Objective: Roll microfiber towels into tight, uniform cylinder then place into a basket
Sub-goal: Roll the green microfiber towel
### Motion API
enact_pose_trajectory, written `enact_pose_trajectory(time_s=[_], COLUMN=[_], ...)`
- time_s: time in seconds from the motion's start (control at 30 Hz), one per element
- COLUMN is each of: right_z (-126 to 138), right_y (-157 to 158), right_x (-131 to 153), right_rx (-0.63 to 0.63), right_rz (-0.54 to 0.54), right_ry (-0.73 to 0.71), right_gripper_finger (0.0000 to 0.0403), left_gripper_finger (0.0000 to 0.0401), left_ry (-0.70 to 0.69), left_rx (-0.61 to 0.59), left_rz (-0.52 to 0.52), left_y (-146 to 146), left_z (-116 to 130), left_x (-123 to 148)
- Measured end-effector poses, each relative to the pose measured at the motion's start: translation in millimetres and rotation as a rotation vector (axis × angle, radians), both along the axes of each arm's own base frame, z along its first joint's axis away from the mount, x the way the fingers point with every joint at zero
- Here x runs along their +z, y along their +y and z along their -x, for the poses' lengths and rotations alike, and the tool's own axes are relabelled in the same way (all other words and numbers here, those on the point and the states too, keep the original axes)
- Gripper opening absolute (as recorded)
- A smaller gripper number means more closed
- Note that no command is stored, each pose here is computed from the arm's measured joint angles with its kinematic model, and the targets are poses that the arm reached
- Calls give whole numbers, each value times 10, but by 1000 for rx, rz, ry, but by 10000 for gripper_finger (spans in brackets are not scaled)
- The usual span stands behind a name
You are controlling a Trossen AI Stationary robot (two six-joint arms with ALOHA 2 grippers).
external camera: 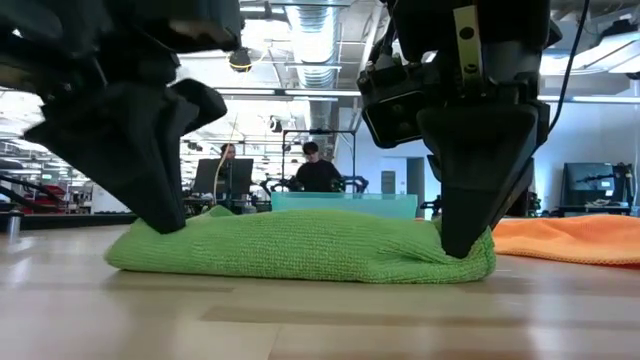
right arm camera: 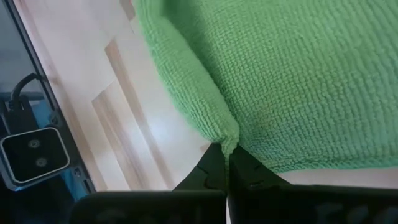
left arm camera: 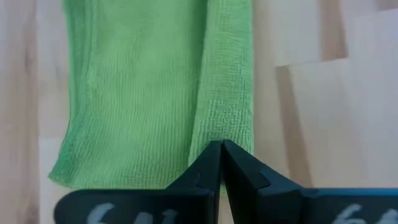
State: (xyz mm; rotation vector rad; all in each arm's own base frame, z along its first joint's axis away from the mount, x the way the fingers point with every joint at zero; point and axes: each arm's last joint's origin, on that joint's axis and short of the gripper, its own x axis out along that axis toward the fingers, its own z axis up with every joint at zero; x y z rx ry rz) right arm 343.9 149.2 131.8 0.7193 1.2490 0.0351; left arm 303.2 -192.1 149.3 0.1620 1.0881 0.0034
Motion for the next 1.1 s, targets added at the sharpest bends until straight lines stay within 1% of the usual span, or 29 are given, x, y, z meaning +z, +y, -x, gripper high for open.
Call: enact_pose_trajectory(time_s=[0.1, 0.2, 0.3, 0.47, 0.57, 0.67, 0.9, 1.03, 1.1], right_z=[-3, -2, -3, -3, -12, -16, 24, 117, 214], right_y=[-1, 0, -2, -8, -32, -41, -50, -67, -67], right_x=[1, 1, 0, -1, 1, 1, 50, 266, 394], right_rx=[1, -2, -23, -49, -41, -35, 18, 5, -6], right_rz=[7, 7, 0, -6, -31, -39, -5, 68, 120], right_ry=[-7, -6, 3, 16, 26, 29, 20, -8, -13], right_gripper_finger=[15, 32, 55, 105, 134, 153, 166, 164, 164], left_gripper_finger=[11, 11, 11, 11, 11, 11, 11, 11, 11], left_ry=[20, 31, 31, 24, 24, 23, 24, 25, 24], left_rx=[42, 72, 82, 72, 69, 68, 72, 78, 79], left_rz=[-8, -6, -6, -6, -6, -5, -3, 3, 3], left_y=[72, 126, 137, 115, 107, 105, 105, 104, 103], left_z=[35, 62, 73, 80, 85, 84, 86, 87, 85], left_x=[-84, -147, -158, -160, -161, -160, -165, -166, -166])
